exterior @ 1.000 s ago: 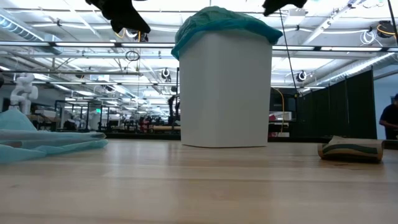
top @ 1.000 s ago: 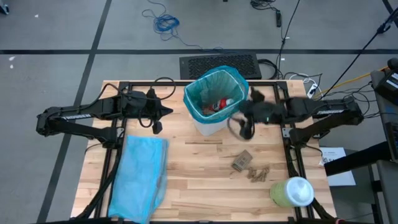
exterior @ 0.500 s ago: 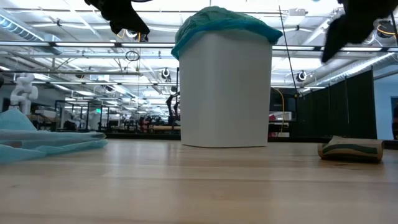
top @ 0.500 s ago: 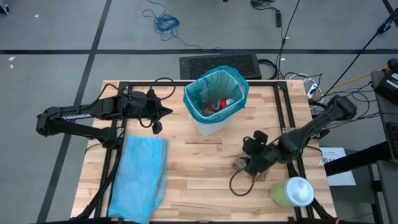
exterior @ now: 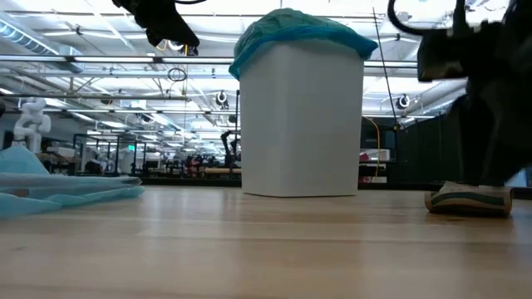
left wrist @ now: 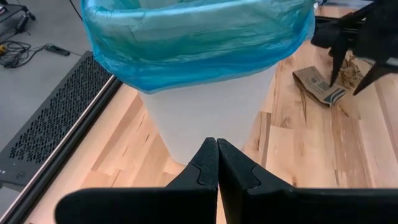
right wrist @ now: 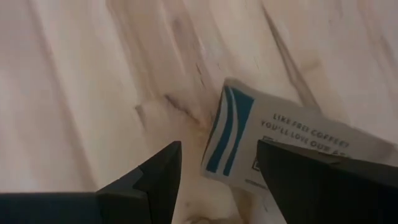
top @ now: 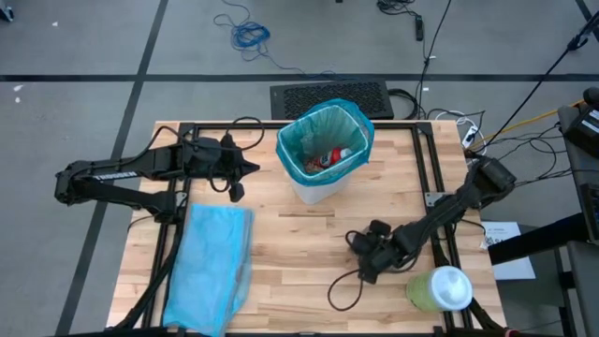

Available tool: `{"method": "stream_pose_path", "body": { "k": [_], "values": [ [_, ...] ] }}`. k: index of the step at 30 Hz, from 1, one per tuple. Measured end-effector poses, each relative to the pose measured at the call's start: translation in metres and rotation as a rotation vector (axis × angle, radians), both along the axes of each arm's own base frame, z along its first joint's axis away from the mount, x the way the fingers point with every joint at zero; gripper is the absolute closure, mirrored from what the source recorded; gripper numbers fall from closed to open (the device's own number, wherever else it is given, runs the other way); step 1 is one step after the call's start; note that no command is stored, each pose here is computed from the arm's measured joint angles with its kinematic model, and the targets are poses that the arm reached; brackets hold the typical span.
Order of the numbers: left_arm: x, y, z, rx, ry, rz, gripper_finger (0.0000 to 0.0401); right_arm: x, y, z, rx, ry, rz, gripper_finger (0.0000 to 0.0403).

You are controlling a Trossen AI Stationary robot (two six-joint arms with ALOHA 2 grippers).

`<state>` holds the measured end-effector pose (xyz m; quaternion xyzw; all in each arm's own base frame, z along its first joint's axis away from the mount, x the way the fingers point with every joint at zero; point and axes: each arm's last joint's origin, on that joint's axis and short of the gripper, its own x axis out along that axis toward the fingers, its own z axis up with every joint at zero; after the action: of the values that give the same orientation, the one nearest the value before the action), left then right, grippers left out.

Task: Place trash/remove bag and relplace
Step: Put brown paper into the trash bin

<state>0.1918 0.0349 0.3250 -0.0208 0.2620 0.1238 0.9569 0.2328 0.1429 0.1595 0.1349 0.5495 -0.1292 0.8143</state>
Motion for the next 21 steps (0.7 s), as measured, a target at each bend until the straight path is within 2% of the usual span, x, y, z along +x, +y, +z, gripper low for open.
{"method": "stream_pose_path", "body": {
  "k": [4, 9, 13, 17, 18, 21],
  "values": [
    [0.0, 0.0, 0.0, 0.0, -0.001, 0.0, 0.0396, 0.008, -0.001, -0.015, -0.027, 0.057, -0.023, 0.0202],
    [0.0, 0.0, 0.0, -0.001, 0.0, 0.0, 0.0396, 0.017, -0.006, -0.03, 0.0, 0.132, -0.08, 0.0213],
    [0.0, 0.0, 0.0, -0.001, 0.001, 0.001, 0.0396, 0.019, -0.01, -0.035, 0.003, 0.155, -0.11, 0.0271],
    [0.0, 0.0, 0.0, -0.001, 0.001, 0.001, 0.0396, 0.022, -0.011, -0.027, -0.011, 0.181, -0.084, 0.0376],
    [0.0, 0.0, 0.0, 0.0, 0.0, 0.001, 0.0396, 0.022, -0.01, -0.023, -0.02, 0.18, -0.046, 0.0388],
    [0.0, 0.0, 0.0, 0.0, -0.001, 0.001, 0.0396, 0.025, -0.01, -0.015, 0.003, 0.198, 0.057, 0.0391]
  ]
}}
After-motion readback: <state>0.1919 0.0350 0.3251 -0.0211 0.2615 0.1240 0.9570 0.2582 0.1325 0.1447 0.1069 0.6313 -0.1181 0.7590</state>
